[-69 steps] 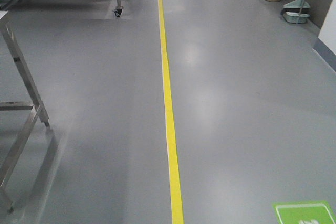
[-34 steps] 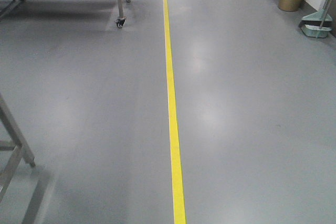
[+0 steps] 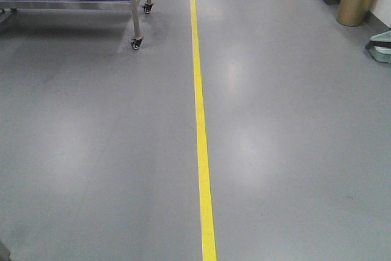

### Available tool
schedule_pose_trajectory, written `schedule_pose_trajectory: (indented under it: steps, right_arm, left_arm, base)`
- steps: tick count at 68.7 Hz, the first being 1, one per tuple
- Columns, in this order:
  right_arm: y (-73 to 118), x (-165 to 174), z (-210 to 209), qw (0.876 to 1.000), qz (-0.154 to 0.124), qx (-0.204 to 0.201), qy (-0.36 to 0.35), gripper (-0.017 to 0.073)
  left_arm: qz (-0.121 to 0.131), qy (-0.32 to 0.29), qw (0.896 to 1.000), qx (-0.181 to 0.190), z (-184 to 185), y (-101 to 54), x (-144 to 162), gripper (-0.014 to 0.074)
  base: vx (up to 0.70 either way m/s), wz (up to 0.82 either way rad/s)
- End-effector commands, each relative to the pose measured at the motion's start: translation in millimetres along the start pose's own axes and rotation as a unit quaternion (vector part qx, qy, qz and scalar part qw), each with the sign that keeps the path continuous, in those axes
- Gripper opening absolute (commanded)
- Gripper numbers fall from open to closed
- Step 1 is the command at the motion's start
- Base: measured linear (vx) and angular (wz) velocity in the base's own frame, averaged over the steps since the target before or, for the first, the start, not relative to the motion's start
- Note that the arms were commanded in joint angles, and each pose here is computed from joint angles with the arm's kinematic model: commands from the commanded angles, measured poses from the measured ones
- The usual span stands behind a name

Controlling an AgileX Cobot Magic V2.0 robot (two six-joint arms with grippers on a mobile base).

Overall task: Move and align brake pads A on conveyor
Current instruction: 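Drive along the yellow floor line toward the steel table, then turn and drive up to the steel table with two brake pads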

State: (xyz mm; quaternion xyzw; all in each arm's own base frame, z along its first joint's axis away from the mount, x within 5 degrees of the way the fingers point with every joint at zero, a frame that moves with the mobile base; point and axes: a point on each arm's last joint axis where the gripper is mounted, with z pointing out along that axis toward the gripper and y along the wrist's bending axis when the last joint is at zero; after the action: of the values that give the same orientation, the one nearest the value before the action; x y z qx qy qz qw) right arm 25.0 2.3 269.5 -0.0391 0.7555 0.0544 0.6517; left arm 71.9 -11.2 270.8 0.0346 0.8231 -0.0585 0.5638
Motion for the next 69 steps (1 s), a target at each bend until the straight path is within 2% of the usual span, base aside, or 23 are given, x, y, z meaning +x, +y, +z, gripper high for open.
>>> schedule_pose_trajectory:
  steps: [1, 20, 34, 48, 69]
  right_arm:
    - [0.1, -13.6, -1.9, 0.999, -0.009, 0.001, -0.04, 0.036]
    - [0.1, -13.6, -1.9, 0.999, -0.009, 0.001, -0.04, 0.036]
    - [0.1, -13.6, -1.9, 0.999, -0.009, 0.001, -0.04, 0.036]
    - [0.1, -13.7, -1.9, 0.999, -0.009, 0.001, -0.04, 0.036]
    - [0.0, -13.7, -1.9, 0.999, -0.009, 0.001, -0.04, 0.036]
  left_arm:
    - [-0.005, -0.045, 0.999, 0.005, -2.4, -1.1, -14.6, 0.0503]
    - [-0.005, -0.045, 0.999, 0.005, -2.4, -1.1, -14.6, 0.0503]
    - [-0.005, -0.045, 0.999, 0.005, -2.4, -1.1, -14.6, 0.0503]
    - [-0.005, -0.045, 0.999, 0.005, -2.4, -1.1, -14.6, 0.0503]
    - [-0.005, -0.045, 0.999, 0.005, -2.4, -1.1, -14.6, 0.0503]
  base:
    - [0.64, 0.04]
    - [0.61, 0.13]
    - [0.53, 0.43]
    - [0.45, 0.79]
    - [0.36, 1.08]
